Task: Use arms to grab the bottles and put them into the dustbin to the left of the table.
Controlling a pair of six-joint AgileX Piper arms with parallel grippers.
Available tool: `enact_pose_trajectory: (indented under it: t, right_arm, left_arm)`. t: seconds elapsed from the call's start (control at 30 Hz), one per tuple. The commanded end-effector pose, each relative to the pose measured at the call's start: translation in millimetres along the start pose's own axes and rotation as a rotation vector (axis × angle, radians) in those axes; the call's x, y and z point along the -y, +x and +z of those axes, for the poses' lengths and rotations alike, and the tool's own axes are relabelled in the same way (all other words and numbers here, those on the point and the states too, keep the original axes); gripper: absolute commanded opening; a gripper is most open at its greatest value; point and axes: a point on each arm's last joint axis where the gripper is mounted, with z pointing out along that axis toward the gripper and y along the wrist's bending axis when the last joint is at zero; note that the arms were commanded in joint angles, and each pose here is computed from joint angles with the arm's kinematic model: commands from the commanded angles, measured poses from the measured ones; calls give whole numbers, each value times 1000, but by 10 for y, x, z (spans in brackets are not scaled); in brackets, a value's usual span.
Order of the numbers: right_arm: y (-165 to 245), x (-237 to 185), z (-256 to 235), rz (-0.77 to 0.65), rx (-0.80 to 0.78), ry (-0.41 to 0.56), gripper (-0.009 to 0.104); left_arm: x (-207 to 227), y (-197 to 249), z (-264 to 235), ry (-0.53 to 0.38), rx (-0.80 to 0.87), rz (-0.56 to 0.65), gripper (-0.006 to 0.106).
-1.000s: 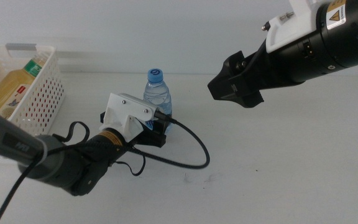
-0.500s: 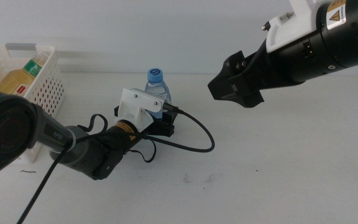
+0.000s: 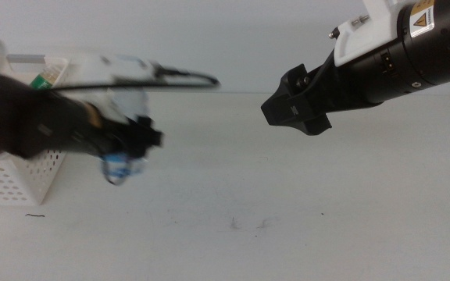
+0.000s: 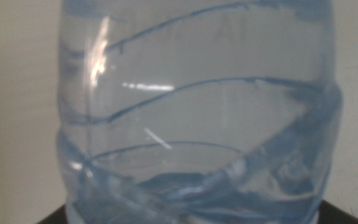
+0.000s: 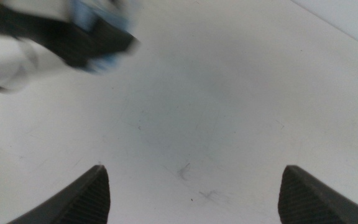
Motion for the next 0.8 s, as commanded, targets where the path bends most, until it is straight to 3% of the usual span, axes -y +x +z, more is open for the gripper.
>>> enact_pose_trajectory:
  t: [0.0, 0.17, 0.3, 0.37, 0.63, 0.77]
  right_arm:
    - [-13, 16, -24, -1, 14, 7, 72]
    - [-13, 16, -24, -1, 14, 7, 72]
    - [-13, 16, -24, -1, 14, 7, 72]
    - [-13, 16, -24, -1, 14, 7, 72]
    - [-13, 16, -24, -1, 14, 7, 72]
    - [-13, 16, -24, -1, 14, 7, 72]
  left_arm:
    - [-109, -226, -482, -28, 54, -21, -2]
    - [-654, -713, -1108, -186, -79, -6, -2]
    - [-1213, -920, -1167, -281, -150, 3, -2]
    - [-1554, -943, -1058, -325, -199, -54, -2]
    - [-2108, -750, -228, -274, -367, -126, -1]
    - [-2162, -709, -35, -264, -380, -133, 11]
